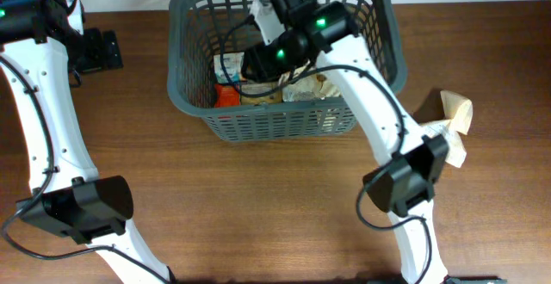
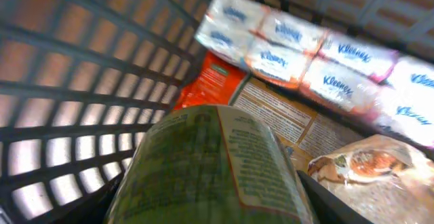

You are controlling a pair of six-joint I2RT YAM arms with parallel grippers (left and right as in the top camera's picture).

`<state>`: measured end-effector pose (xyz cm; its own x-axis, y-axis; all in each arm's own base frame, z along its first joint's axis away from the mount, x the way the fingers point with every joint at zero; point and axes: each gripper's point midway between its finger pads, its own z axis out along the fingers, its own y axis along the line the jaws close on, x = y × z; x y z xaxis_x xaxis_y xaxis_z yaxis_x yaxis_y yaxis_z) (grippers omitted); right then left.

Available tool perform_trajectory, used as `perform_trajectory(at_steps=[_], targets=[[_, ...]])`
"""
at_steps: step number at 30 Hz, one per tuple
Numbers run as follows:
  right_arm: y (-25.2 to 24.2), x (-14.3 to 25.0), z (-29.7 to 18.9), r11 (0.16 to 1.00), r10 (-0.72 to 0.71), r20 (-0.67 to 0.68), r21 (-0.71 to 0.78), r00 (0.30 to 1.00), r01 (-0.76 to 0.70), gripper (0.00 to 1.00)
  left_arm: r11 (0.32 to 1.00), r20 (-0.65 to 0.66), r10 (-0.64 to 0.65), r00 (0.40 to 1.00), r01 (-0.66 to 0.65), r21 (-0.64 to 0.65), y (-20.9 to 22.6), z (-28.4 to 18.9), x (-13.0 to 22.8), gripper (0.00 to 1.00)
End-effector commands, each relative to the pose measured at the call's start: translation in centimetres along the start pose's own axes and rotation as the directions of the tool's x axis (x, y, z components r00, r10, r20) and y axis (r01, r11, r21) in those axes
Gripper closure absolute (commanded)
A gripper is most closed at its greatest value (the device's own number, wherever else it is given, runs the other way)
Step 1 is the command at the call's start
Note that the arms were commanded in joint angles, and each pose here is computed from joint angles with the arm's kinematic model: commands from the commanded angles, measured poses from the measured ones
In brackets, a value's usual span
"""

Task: Pack container
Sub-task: 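Lift the jar into the basket and release it, then grasp the crumpled white paper bag with the right gripper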

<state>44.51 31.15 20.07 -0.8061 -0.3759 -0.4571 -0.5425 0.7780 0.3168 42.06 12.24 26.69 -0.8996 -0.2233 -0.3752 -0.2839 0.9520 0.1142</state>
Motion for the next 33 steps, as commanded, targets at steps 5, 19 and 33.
perform_trajectory(at_steps=[5,19,33], targets=[[-0.8,1.0,2.7,0.998,-0.041,-0.053,0.051,0.998,0.044,0.21,1.0,-0.006,-0.018,1.0,0.018,0.005,0.1,0.3,0.0,0.01],[-15.1,0.8,-27.7,0.856,0.096,0.428,0.425,0.898,-0.295,0.18,1.0,-0.006,-0.018,1.0,0.018,0.005,0.1,0.3,0.0,0.01],[-36.8,24.9,-23.6,0.365,0.808,0.348,0.337,0.475,-0.868,0.09,1.0,-0.006,-0.018,1.0,0.018,0.005,0.1,0.3,0.0,0.01]])
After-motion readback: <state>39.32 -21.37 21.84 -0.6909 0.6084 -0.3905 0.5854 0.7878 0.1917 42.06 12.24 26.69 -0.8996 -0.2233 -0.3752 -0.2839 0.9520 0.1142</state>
